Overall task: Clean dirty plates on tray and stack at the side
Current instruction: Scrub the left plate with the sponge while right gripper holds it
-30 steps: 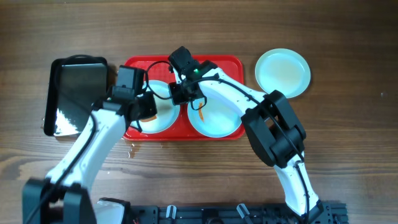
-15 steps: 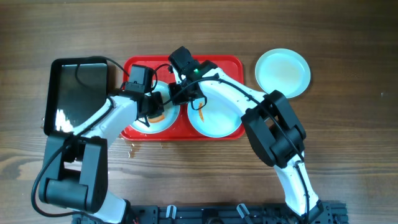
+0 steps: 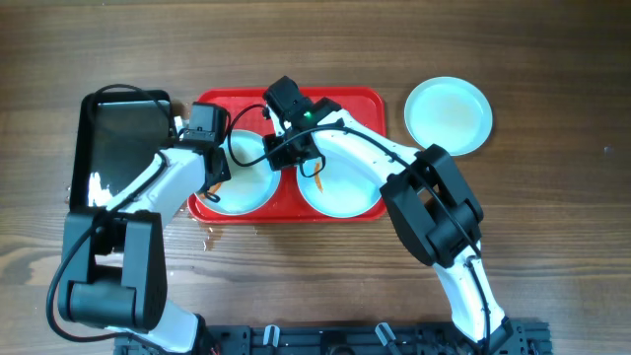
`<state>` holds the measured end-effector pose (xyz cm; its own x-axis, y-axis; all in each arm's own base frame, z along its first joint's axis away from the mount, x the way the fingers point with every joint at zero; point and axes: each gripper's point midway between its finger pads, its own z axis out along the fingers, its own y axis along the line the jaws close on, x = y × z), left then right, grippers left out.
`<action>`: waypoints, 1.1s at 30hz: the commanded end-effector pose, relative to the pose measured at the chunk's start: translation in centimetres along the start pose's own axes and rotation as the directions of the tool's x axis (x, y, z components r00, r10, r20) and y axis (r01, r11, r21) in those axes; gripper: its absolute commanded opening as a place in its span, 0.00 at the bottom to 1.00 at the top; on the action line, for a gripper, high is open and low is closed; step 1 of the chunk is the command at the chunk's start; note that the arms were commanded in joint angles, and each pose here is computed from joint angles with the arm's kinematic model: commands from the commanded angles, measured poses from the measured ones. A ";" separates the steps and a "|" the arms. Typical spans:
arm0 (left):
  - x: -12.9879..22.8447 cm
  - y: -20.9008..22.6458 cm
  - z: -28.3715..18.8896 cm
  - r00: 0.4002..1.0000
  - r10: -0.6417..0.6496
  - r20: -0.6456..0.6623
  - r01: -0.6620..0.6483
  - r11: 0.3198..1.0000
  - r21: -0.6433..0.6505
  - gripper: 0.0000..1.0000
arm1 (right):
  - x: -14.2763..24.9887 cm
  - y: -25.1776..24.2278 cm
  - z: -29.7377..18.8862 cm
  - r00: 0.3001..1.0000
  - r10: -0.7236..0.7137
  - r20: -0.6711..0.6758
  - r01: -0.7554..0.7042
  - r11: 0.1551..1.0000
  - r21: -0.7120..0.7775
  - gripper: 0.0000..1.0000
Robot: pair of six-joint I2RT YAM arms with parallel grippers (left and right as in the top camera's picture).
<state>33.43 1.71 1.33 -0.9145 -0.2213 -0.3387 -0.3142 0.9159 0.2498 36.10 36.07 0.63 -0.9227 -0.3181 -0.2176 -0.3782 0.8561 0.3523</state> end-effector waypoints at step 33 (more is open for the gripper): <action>0.5 5.7 -4.5 0.993 -0.115 0.032 0.119 0.933 -0.339 0.04 | -0.3 -1.7 -0.7 0.995 0.101 0.021 -0.102 0.994 0.045 0.04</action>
<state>29.88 2.86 3.41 -0.9211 -0.2889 -0.2609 -0.3821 0.7993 0.4638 35.54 36.28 0.61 -0.9427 -0.2791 -0.1826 -0.3291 0.8676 0.3728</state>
